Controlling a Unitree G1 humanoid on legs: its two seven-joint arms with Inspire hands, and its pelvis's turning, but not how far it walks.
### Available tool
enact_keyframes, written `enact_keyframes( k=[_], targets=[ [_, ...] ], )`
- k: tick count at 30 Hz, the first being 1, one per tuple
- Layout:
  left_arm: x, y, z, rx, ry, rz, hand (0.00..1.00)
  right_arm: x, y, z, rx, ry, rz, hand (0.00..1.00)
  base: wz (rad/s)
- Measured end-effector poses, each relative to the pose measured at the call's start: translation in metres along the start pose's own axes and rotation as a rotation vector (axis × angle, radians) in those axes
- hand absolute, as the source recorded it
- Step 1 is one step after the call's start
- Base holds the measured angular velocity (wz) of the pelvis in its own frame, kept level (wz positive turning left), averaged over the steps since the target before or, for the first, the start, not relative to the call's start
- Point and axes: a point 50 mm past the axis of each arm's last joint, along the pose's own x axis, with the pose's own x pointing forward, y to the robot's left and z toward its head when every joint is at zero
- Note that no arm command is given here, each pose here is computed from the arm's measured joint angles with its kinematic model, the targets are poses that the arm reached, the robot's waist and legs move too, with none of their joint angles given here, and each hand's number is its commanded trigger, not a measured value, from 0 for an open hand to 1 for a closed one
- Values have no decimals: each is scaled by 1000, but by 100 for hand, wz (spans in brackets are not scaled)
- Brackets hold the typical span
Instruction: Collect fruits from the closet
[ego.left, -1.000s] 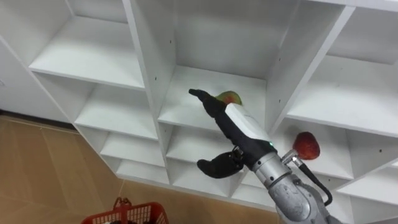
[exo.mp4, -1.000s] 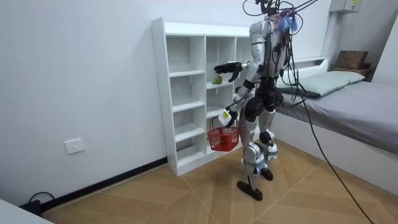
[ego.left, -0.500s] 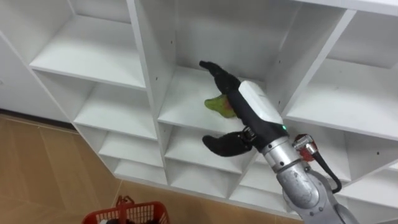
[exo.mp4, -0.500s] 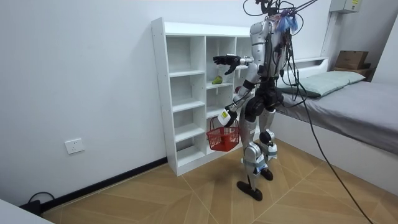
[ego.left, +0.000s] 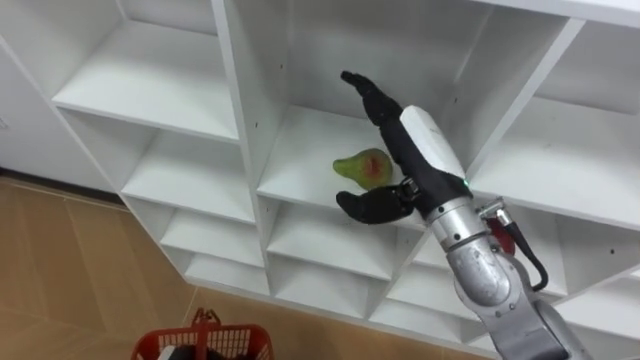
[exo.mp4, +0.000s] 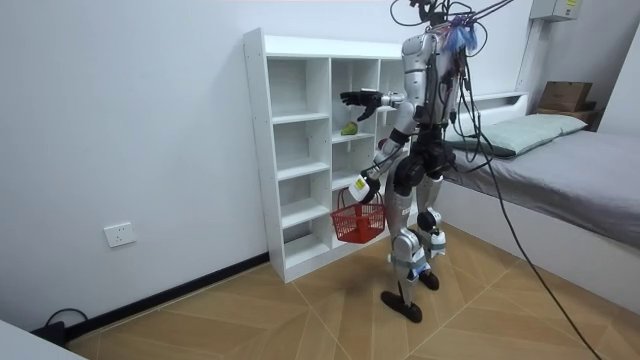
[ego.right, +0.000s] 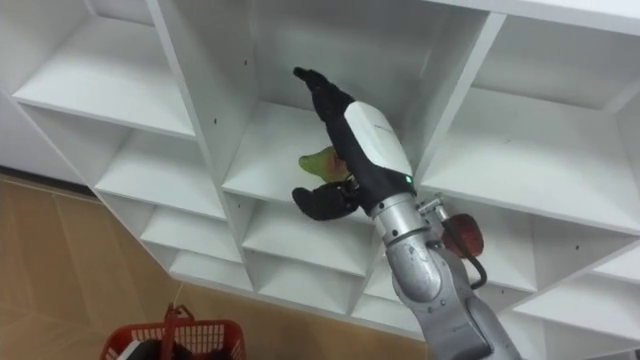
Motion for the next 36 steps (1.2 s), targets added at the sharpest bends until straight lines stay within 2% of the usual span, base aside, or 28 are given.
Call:
enact_keyframes(
  k=[9,22,36],
  targets=[
    [0,1,1,21,-2,14,100,4,-4,-3,23,13,-51,0,0],
    [1,4,10,49,-27,18,100,24,-16,-18,54,76,-113,0,3],
    [2,5,22,82,-61,15,100,21,-13,-37,52,166,-100,0,1]
  ],
)
